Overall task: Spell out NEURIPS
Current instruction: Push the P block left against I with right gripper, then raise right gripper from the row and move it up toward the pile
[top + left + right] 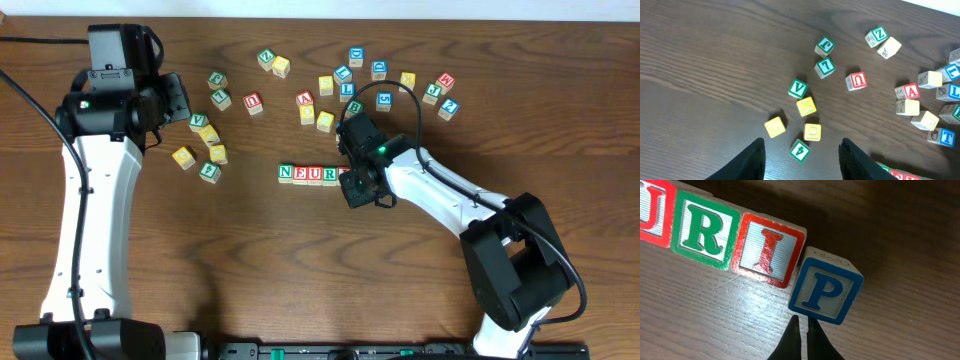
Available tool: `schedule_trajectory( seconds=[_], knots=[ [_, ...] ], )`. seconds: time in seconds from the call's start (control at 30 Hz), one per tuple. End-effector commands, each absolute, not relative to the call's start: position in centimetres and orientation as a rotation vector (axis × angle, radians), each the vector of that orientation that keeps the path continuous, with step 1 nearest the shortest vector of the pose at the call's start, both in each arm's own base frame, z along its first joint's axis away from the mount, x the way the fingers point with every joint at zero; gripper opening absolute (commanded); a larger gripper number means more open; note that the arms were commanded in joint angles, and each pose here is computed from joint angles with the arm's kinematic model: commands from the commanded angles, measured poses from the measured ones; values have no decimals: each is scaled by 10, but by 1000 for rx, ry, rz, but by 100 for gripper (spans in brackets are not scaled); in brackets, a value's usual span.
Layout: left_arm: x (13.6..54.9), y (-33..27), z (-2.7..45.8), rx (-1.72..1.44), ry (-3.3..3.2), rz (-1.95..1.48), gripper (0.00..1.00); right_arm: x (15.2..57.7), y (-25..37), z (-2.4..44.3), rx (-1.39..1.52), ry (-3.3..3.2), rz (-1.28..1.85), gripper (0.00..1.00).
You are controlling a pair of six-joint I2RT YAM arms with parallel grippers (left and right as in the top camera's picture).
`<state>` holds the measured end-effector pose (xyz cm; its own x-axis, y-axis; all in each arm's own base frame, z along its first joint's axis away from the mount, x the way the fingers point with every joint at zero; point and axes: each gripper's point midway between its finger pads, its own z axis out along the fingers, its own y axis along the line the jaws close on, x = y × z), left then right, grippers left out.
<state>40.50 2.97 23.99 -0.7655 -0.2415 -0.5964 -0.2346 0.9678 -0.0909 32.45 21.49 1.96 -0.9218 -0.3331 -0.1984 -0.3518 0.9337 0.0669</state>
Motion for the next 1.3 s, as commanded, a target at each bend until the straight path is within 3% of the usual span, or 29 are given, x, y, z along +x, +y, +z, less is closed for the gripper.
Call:
schedule_trajectory(
  seconds=[0.0, 0.93, 1.1, 1.27],
  knots=[
    [408, 33, 245, -346, 2457, -9, 47, 325, 212, 16, -544, 2902, 118, 2],
    [408, 33, 245, -346, 2457, -8, 47, 332, 213, 18, -586, 2866, 121, 1],
    [408, 33, 245, -346, 2457, -9, 47, 336, 222, 68, -576, 2808, 206, 1],
    [408, 33, 245, -346, 2457, -9, 47, 352, 200, 99, -204, 2775, 177, 2]
  ],
)
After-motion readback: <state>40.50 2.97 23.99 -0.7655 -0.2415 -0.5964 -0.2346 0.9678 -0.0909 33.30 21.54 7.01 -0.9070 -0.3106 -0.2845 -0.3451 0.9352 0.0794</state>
